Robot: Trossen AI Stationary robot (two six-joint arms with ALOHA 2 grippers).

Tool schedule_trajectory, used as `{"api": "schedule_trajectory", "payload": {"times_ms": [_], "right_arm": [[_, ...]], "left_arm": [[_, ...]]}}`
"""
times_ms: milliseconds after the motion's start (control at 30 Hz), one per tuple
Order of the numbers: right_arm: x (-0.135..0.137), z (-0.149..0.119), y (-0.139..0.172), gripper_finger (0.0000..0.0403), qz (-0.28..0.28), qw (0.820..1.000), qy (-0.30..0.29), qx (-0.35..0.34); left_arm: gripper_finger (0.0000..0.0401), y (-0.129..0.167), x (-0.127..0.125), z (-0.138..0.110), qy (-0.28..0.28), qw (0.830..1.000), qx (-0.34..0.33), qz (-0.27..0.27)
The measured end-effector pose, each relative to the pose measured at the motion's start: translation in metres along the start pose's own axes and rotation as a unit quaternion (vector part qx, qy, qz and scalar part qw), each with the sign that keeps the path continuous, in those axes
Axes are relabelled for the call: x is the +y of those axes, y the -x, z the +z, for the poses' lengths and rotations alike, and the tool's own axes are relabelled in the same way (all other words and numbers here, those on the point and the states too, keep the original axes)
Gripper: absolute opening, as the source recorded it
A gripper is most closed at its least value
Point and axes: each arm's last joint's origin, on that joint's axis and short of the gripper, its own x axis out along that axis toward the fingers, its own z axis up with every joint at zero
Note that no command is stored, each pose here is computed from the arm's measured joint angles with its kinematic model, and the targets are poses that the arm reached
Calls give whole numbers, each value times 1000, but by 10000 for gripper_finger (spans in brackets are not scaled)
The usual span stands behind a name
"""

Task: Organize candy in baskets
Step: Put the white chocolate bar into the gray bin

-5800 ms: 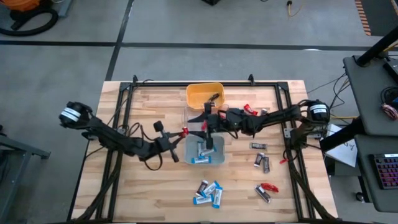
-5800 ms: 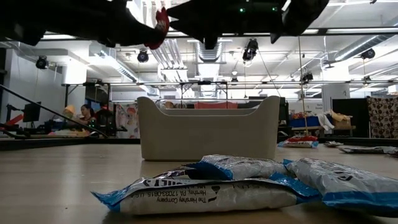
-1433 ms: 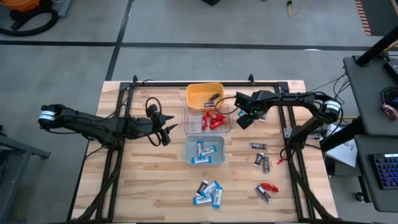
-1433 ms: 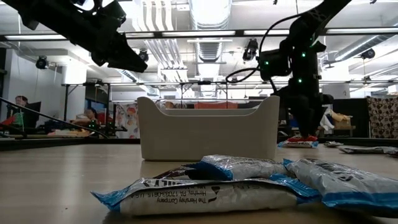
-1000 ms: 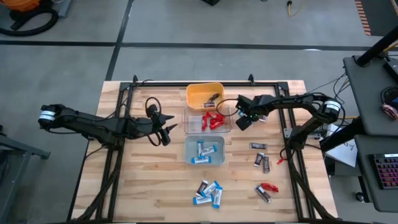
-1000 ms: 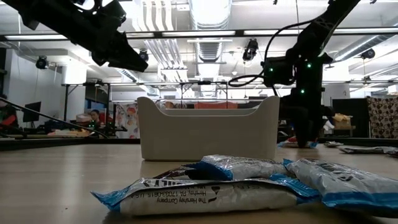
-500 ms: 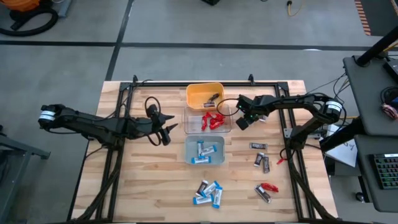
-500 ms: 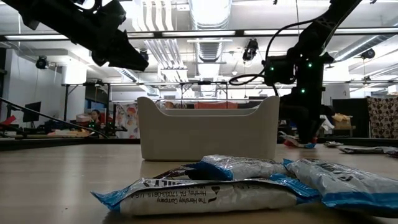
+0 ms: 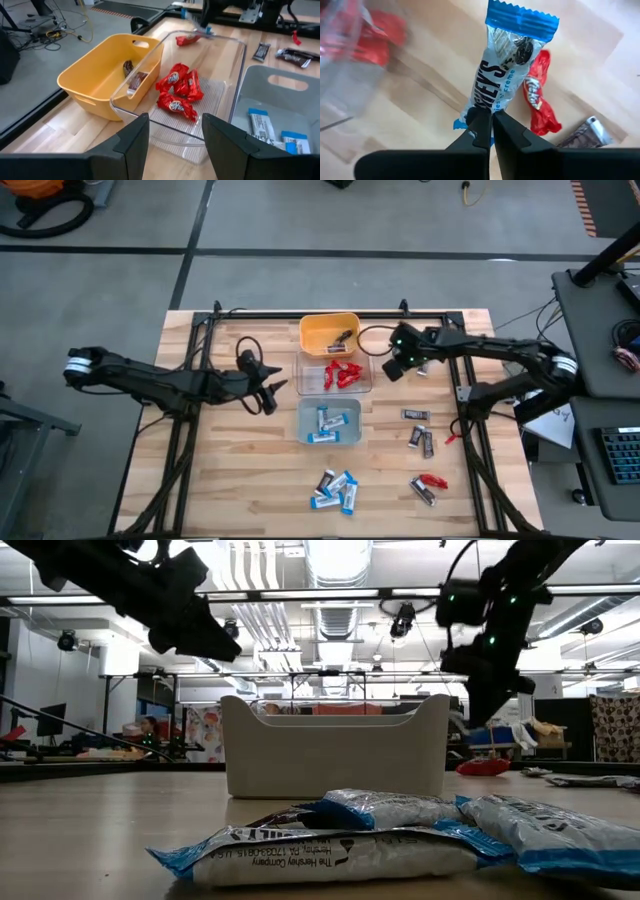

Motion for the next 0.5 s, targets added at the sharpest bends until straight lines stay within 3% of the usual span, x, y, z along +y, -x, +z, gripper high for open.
{"api": "schedule_trajectory", "payload": {"times_ms": [267,500], "right_arm": [[-5,-5,39,8,45,996,-7,-75],[2,-11,56,8,78,991,-8,-106]], "left_arm": [[166,-9,-5,-5,-3,1000,9,2],[166,-15,-7,-8,-8,1000,16,3]]}}
